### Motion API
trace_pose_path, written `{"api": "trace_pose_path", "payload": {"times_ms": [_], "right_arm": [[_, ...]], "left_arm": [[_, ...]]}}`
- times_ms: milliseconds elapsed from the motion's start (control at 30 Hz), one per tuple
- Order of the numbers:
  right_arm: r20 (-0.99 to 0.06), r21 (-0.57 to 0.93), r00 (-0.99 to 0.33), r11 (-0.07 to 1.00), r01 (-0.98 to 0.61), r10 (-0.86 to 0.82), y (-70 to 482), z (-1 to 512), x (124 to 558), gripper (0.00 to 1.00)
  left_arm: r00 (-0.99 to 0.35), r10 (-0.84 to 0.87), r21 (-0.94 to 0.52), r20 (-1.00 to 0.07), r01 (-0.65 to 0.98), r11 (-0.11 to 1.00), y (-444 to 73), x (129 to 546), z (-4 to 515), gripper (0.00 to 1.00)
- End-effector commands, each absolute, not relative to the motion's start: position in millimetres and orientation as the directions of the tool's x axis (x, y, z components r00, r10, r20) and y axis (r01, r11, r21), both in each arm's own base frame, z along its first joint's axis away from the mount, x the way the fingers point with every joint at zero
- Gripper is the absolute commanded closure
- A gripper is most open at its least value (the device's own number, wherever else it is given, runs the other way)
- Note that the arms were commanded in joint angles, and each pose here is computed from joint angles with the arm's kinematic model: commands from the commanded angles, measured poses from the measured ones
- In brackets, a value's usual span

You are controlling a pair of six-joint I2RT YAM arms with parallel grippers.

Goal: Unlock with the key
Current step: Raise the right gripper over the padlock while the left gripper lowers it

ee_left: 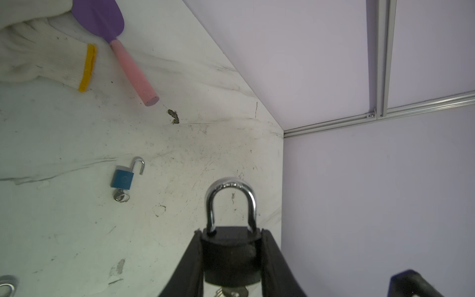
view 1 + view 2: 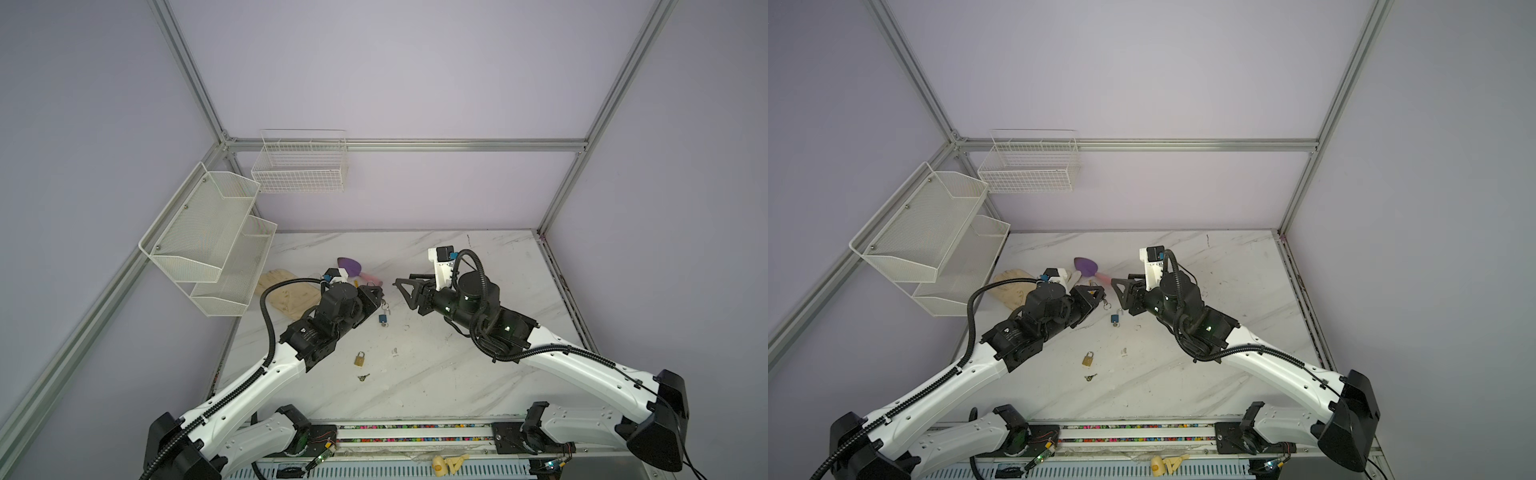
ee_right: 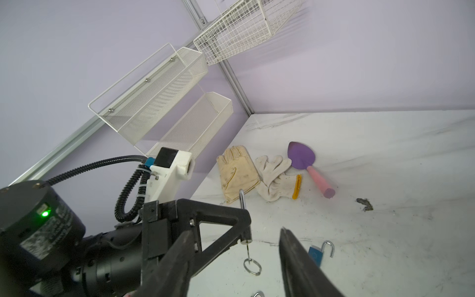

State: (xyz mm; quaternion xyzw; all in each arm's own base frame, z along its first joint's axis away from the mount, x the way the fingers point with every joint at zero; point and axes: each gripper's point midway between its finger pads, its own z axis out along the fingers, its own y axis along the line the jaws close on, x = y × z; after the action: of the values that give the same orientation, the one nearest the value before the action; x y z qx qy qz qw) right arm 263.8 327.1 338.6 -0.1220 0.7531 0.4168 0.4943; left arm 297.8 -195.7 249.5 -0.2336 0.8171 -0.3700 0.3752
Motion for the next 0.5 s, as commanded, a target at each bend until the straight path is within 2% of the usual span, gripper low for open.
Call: {"api": "trace_pose_path", "payload": {"times_ms": [0,167,333,467], "right_arm": [[-0.845,0.478,-0.504,0.681,-0.555,0.181,313.4,334.5,266.0,0.37],[-0.812,0.463,-0.575,0.712,-0.528,0.102,313.1,322.3,270.0,0.33],[-0.782,0.448,-0.622,0.738,-0.504,0.049,312.8,316.2,273.3,0.3],[-0.772,0.41,-0.636,0.773,-0.484,0.012,310.2,310.5,277.4,0.29]], "left_arm": [[-0.589,-0.519,-0.688,-0.619,0.087,0.721,-196.6,294.3,290.6,1.0],[-0.535,-0.343,-0.543,-0.772,0.275,0.794,-204.7,287.8,277.9,1.0],[-0.437,-0.199,-0.377,-0.877,0.369,0.85,-206.2,286.6,264.8,1.0],[-0.325,-0.076,-0.231,-0.943,0.468,0.853,-220.9,280.2,261.0,1.0]]}}
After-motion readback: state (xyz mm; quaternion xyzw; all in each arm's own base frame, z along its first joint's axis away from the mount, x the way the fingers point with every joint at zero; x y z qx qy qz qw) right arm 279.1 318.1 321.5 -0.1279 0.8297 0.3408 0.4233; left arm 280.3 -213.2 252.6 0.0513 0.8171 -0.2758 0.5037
